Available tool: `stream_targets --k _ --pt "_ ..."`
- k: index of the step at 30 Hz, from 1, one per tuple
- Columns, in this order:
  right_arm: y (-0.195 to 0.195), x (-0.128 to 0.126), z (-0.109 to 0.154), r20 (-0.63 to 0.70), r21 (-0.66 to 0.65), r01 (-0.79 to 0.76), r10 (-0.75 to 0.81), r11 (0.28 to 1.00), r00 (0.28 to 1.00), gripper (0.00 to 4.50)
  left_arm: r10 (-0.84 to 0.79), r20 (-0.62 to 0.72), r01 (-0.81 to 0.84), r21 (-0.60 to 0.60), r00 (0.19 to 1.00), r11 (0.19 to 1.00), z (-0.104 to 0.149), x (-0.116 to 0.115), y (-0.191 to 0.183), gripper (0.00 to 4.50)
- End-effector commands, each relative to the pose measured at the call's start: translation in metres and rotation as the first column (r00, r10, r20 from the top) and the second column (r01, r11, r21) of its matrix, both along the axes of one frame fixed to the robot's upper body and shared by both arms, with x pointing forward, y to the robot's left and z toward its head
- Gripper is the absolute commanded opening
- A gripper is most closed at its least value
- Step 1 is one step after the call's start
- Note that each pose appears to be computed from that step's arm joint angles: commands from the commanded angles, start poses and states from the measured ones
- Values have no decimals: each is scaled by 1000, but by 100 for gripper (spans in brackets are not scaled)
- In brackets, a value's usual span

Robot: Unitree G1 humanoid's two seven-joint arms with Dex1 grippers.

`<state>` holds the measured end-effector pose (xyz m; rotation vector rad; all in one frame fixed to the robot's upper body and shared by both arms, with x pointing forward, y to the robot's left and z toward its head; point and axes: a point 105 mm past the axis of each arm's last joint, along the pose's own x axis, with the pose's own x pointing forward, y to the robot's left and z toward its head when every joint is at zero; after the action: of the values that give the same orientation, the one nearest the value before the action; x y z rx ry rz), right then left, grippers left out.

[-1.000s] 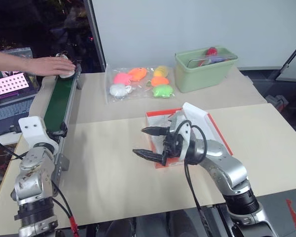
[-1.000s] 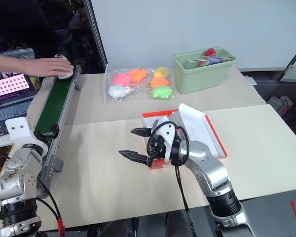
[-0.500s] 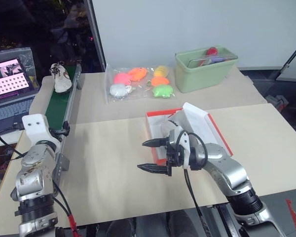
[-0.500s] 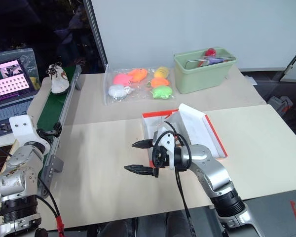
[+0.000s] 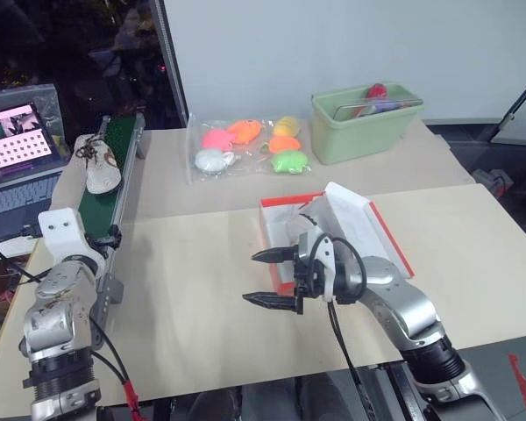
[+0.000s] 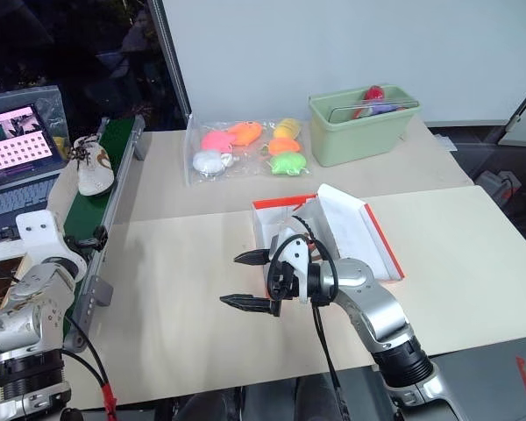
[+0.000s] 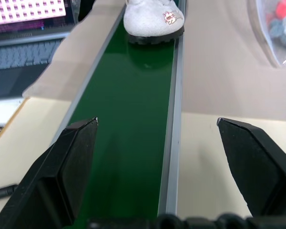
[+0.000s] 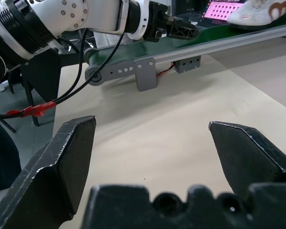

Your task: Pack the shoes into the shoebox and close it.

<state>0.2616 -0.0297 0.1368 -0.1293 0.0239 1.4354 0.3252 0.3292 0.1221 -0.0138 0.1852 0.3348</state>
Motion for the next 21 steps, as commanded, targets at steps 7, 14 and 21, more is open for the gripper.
stream_targets --k 7,14,21 --pt "0 0 7 40 14 7 -7 1000 999 448 38 48 -39 22 998 999 23 4 13 428" --pt "0 1 9 41 22 18 -19 1000 999 448 74 37 -75 37 997 997 21 2 23 428" --pt "-1 1 16 49 37 29 -31 999 998 448 95 -94 -95 2 991 995 -12 -1 26 428"
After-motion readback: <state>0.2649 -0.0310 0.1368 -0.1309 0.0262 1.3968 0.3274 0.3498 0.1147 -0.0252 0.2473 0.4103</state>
